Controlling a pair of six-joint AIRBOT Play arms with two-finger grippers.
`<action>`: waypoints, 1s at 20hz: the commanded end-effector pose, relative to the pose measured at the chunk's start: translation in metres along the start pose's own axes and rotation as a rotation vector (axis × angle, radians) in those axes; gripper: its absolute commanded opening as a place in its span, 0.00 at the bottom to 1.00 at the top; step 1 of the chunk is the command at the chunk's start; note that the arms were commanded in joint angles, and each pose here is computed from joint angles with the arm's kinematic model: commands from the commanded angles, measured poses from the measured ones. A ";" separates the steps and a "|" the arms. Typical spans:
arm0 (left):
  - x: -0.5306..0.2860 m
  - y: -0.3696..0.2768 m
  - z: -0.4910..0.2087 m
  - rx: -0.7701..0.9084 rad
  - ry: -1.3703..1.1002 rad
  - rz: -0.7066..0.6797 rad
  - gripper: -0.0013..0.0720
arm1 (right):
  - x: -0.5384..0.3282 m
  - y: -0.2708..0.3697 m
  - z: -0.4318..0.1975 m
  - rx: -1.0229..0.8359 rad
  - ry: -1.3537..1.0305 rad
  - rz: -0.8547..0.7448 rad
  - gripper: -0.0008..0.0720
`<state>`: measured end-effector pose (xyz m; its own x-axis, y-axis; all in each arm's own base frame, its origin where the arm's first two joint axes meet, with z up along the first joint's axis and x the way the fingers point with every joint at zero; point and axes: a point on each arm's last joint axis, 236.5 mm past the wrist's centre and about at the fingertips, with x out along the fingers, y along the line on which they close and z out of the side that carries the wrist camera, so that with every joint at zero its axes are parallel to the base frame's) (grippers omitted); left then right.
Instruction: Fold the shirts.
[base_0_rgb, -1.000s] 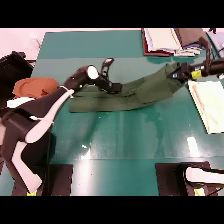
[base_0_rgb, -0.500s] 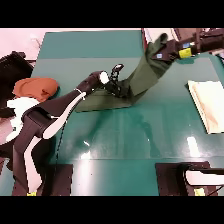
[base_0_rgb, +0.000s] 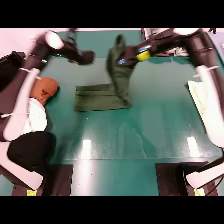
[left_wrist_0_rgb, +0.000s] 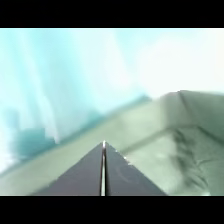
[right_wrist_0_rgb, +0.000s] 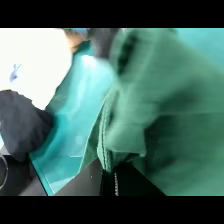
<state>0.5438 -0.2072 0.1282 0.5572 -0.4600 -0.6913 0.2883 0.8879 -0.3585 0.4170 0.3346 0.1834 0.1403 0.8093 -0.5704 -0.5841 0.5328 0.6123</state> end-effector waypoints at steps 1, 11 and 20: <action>-0.089 0.046 0.044 -0.023 -0.151 0.094 0.05 | 0.098 0.041 0.005 -0.106 -0.034 0.068 0.37; -0.119 0.040 0.037 0.040 -0.131 0.100 0.05 | 0.037 -0.136 -0.085 0.179 0.084 -0.289 0.54; -0.107 0.014 0.031 0.088 -0.110 0.054 0.05 | 0.062 -0.215 -0.144 0.683 0.038 -0.083 0.87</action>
<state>0.5135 -0.1399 0.2182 0.6612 -0.4025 -0.6331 0.3053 0.9152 -0.2630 0.4307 0.2222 -0.0474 0.1283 0.6923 -0.7101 -0.0178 0.7175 0.6963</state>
